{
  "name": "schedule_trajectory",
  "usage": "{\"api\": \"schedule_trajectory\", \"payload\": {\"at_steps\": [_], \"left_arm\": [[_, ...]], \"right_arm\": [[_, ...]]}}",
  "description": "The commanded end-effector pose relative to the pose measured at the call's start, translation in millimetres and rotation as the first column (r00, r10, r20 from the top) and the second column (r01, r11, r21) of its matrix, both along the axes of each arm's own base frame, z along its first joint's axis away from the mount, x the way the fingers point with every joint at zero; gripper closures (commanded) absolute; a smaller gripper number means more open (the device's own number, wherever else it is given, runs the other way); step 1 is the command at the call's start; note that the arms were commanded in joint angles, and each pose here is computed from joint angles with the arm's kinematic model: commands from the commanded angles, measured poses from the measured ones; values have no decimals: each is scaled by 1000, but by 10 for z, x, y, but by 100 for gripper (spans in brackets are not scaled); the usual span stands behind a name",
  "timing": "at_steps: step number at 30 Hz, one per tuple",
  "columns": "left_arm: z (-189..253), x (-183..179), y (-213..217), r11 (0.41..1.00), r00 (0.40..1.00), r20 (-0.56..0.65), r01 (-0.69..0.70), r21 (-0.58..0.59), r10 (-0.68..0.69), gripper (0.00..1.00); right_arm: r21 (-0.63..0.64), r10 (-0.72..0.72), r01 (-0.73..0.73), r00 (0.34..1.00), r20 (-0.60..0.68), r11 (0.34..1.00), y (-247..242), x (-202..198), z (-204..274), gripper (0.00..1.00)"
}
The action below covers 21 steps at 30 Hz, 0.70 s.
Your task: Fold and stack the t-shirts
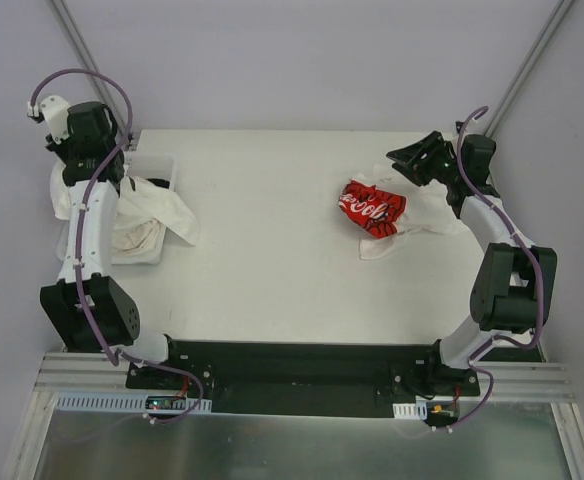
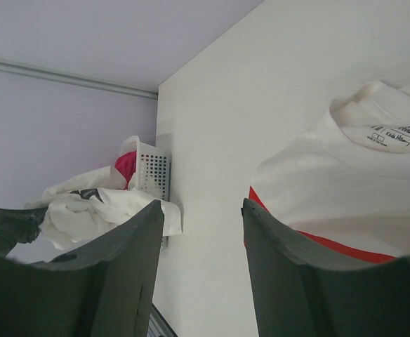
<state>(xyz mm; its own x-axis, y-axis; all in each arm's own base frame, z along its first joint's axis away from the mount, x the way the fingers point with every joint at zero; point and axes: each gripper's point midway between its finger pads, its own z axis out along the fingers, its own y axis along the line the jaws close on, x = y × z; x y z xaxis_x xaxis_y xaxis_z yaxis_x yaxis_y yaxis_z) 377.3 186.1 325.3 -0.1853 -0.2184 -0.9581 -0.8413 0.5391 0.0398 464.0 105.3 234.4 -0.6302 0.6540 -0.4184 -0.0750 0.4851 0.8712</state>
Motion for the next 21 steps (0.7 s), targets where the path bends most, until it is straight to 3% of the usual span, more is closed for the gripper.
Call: {"api": "schedule_trajectory", "payload": {"at_steps": [1,2,4,5,10,13,17,18,20,21], "left_arm": [[-334,142,164,989,999,48,4,-150,3,81],[-482,208,156,984,1000,21,18,-175,-15,54],[-604,314,47,969,996,10,86,-230,-86,24],[-636,361,1,961,994,18,112,-251,-111,1],[-525,594,-347,899,955,93,296,-324,-281,1],[-186,730,-831,839,882,138,472,-272,-451,1],[441,761,-1705,669,679,168,734,-115,-715,1],[490,734,-2083,554,566,183,824,-115,-804,1],[479,635,-2438,416,435,210,900,-132,-875,1],[476,579,-2687,298,325,247,944,-143,-913,1]], "right_arm": [[-8,15,-14,995,102,1000,-17,-36,320,48],[-6,12,-12,995,101,1000,-24,-35,321,49],[-3,16,-16,995,101,1000,-19,-28,326,49],[-5,17,-16,995,102,1000,-19,-23,325,48],[-6,17,-17,995,95,1000,-21,-10,280,48],[-2,19,-19,996,86,1000,-18,4,241,48],[-3,25,-24,996,83,1000,-7,-8,214,48],[-6,25,-25,997,78,1000,-2,-23,191,48],[-6,27,-27,996,81,1000,8,-65,202,47],[-7,21,-21,997,75,1000,8,-86,170,47]]}}
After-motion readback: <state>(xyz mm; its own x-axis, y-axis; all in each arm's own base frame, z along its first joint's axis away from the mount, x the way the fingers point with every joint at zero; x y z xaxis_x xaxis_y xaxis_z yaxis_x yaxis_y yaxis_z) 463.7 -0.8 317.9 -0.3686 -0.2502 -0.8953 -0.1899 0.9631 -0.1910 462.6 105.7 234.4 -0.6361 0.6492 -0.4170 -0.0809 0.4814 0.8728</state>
